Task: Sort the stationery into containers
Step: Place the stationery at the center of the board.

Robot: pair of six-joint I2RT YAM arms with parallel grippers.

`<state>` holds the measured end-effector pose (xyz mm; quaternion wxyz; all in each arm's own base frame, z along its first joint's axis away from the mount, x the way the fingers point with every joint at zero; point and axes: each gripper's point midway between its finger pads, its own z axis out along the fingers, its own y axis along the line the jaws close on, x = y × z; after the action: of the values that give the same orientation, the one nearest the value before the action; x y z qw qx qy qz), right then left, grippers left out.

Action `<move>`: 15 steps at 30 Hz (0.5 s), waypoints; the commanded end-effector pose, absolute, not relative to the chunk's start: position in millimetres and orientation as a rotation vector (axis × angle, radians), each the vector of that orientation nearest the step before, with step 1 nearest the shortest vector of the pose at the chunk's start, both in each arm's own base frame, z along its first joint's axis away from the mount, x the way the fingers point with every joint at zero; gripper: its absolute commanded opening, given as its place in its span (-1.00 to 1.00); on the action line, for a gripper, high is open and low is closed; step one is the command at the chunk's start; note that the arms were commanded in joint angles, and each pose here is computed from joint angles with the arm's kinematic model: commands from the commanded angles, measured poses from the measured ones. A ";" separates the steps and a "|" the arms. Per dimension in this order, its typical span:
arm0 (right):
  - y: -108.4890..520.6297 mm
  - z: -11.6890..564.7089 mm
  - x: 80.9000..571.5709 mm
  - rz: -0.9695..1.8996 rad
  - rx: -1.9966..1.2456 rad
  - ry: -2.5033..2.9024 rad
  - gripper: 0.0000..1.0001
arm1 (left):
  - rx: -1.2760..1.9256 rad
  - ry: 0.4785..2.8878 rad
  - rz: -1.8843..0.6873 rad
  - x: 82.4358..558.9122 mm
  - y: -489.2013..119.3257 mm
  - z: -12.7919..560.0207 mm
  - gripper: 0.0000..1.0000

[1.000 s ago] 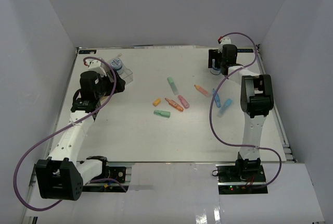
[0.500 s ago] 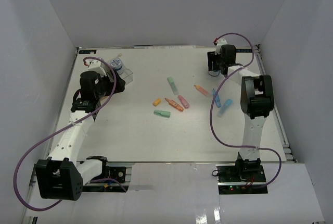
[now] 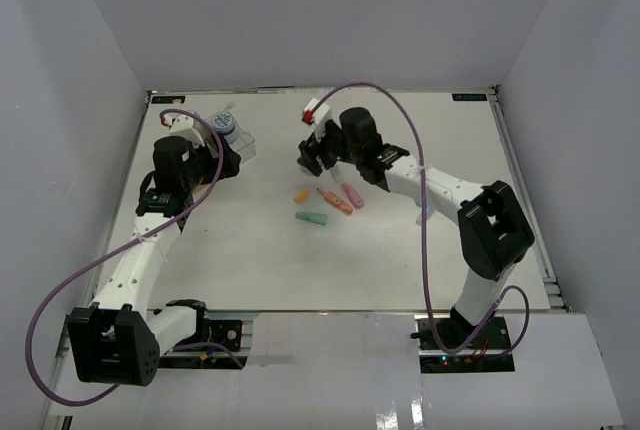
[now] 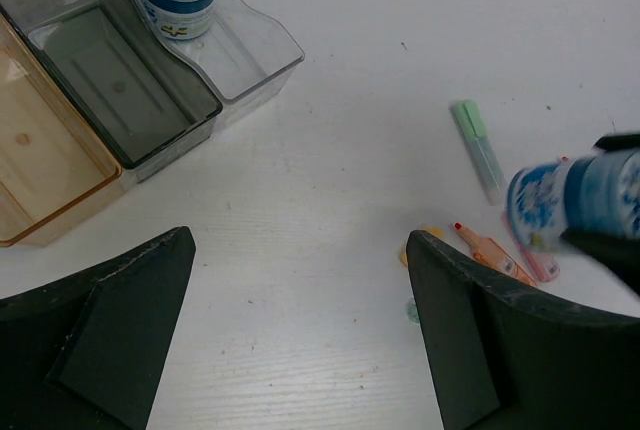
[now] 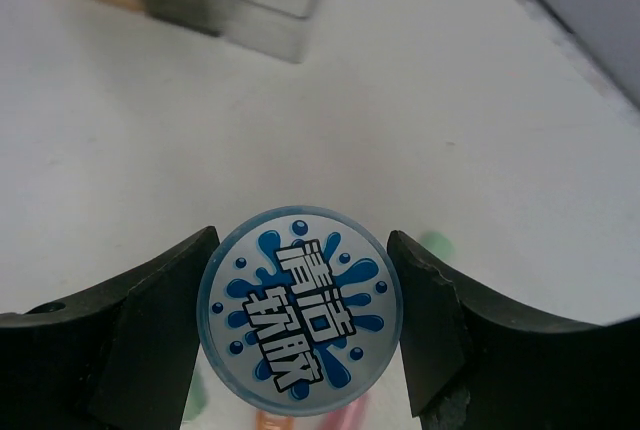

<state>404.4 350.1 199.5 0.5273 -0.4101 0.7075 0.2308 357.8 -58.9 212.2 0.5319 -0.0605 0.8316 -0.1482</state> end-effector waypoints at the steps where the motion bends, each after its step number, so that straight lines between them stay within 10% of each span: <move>1: 385.7 178.7 357.6 0.615 -1.141 1.653 -0.17 | -0.132 1.947 -0.338 354.5 -56.9 223.0 0.96; 15: 446.3 86.4 240.8 0.763 -1.433 1.630 0.13 | -0.111 1.951 -0.391 350.6 -65.6 223.1 0.96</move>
<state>242.0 428.7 69.2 0.3680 -0.5679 0.6799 0.2825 356.5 -59.5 215.7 0.5360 -0.0561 0.8290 -0.1495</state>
